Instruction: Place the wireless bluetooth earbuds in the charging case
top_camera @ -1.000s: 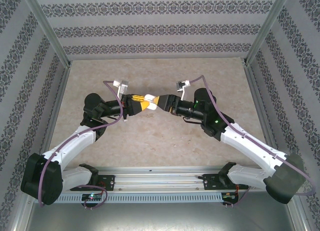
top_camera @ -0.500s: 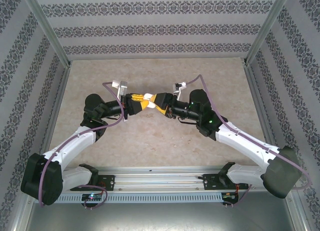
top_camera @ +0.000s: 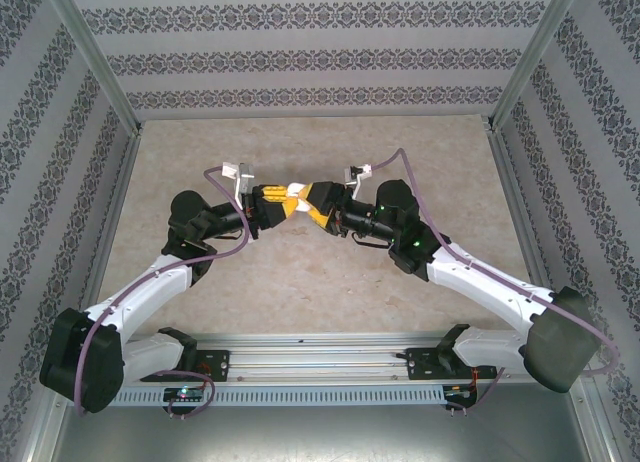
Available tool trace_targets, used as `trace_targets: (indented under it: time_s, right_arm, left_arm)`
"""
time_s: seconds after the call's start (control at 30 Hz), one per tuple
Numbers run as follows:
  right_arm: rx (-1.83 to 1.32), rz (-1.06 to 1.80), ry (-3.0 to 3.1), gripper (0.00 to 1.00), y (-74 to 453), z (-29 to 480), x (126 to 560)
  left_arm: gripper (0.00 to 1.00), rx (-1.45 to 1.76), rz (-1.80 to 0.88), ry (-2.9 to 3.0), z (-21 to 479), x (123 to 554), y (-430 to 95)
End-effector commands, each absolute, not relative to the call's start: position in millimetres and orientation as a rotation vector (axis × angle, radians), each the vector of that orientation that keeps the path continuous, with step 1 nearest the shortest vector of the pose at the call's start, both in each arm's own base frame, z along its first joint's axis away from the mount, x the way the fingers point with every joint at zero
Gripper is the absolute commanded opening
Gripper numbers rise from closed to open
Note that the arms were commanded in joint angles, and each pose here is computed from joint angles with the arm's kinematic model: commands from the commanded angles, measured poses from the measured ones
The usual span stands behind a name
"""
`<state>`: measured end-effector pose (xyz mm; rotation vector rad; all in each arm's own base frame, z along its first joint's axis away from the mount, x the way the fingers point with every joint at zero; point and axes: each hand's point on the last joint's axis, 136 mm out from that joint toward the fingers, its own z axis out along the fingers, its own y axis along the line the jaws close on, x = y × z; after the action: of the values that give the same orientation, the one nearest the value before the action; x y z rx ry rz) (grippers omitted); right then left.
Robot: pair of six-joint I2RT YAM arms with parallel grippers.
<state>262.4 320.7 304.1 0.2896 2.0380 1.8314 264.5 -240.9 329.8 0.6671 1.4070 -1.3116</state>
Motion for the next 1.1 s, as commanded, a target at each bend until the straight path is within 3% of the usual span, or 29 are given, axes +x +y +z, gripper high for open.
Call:
trace_targets:
  time_s: [0.0, 0.2, 0.47, 0.63, 0.8, 1.07]
  right_arm:
    - [0.495, 1.76, 2.001, 0.63, 306, 284, 288]
    - [0.477, 1.829, 2.003, 0.61, 319, 290, 285]
    - [0.482, 1.887, 1.962, 0.37, 325, 300, 280]
    - [0.47, 1.858, 1.948, 0.3, 321, 304, 280]
    - [0.396, 1.798, 1.945, 0.26, 318, 304, 279]
    - [0.244, 1.669, 1.921, 0.23, 309, 307, 273]
  left_arm:
    - [0.1, 0.801, -1.335, 1.243, 352, 231, -247]
    - [0.1, 0.795, -1.319, 1.241, 348, 231, -248]
    - [0.13, 0.819, -1.253, 1.262, 336, 236, -251]
    - [0.16, 0.827, -1.256, 1.273, 331, 233, -252]
    - [0.28, 0.84, -1.249, 1.287, 329, 227, -250]
    - [0.58, 0.86, -1.265, 1.358, 328, 216, -247]
